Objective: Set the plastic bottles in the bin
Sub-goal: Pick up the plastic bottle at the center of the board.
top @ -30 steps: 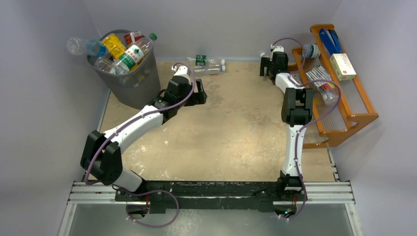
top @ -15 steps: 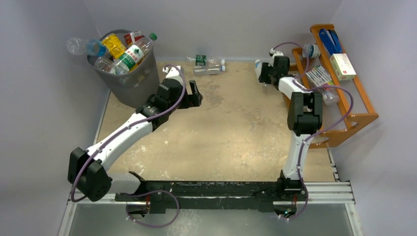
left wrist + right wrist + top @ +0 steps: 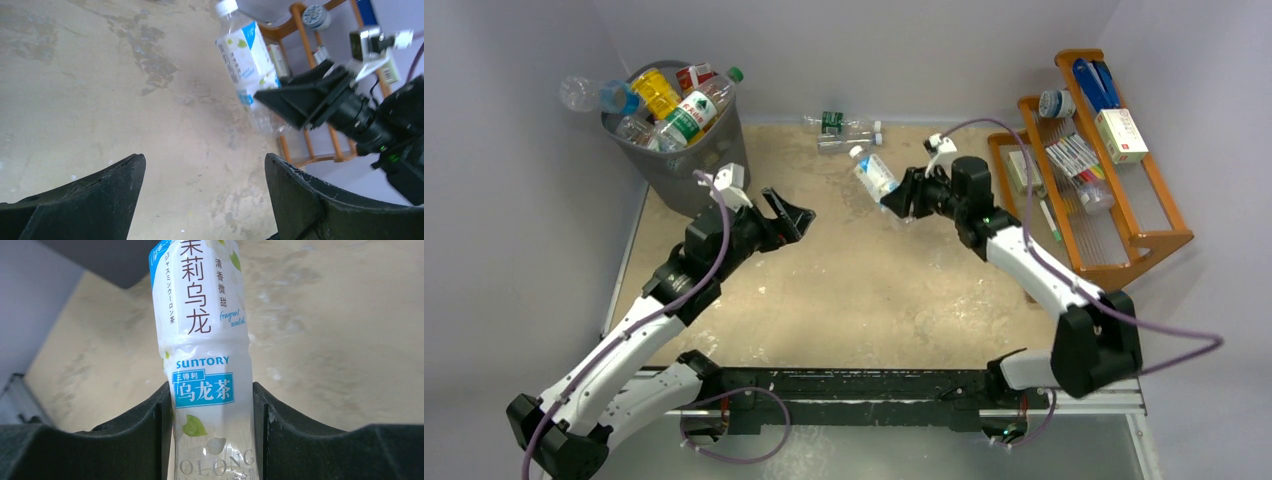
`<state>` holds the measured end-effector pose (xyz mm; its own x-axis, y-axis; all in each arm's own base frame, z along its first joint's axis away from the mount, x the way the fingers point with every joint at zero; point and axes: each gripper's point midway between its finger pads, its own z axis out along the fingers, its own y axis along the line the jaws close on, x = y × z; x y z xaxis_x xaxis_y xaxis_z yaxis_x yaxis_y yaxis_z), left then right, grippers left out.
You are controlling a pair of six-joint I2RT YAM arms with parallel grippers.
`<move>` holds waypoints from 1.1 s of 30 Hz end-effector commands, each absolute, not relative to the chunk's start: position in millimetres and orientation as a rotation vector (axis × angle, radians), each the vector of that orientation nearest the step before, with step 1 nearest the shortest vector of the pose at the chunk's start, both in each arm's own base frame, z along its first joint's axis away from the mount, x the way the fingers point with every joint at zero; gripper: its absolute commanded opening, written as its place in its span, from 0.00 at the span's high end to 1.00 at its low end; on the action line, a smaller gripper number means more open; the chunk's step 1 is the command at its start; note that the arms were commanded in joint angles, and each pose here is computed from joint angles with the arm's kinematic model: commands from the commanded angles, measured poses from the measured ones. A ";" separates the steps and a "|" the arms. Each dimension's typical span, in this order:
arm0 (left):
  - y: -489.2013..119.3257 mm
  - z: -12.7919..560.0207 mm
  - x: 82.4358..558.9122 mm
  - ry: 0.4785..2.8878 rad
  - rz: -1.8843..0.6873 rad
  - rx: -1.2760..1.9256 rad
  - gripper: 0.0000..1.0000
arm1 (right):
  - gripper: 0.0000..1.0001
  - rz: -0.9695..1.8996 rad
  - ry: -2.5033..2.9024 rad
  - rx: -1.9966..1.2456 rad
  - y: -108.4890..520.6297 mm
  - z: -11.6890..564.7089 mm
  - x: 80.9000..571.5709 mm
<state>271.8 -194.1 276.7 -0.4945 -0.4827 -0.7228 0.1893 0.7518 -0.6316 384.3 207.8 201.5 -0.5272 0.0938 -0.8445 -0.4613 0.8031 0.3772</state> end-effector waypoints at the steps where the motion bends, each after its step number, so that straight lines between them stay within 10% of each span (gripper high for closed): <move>1: -202.3 296.8 260.9 1.796 -1.051 -0.346 0.11 | 0.53 1.026 1.916 -0.300 243.9 230.3 322.1; 27: -182.3 294.2 262.1 1.646 -1.083 -0.529 0.11 | 0.51 1.376 1.798 -0.521 385.2 287.5 194.3; 33: -182.6 295.9 263.2 1.664 -1.069 -0.528 0.53 | 0.51 1.322 1.840 -0.497 382.5 273.4 199.2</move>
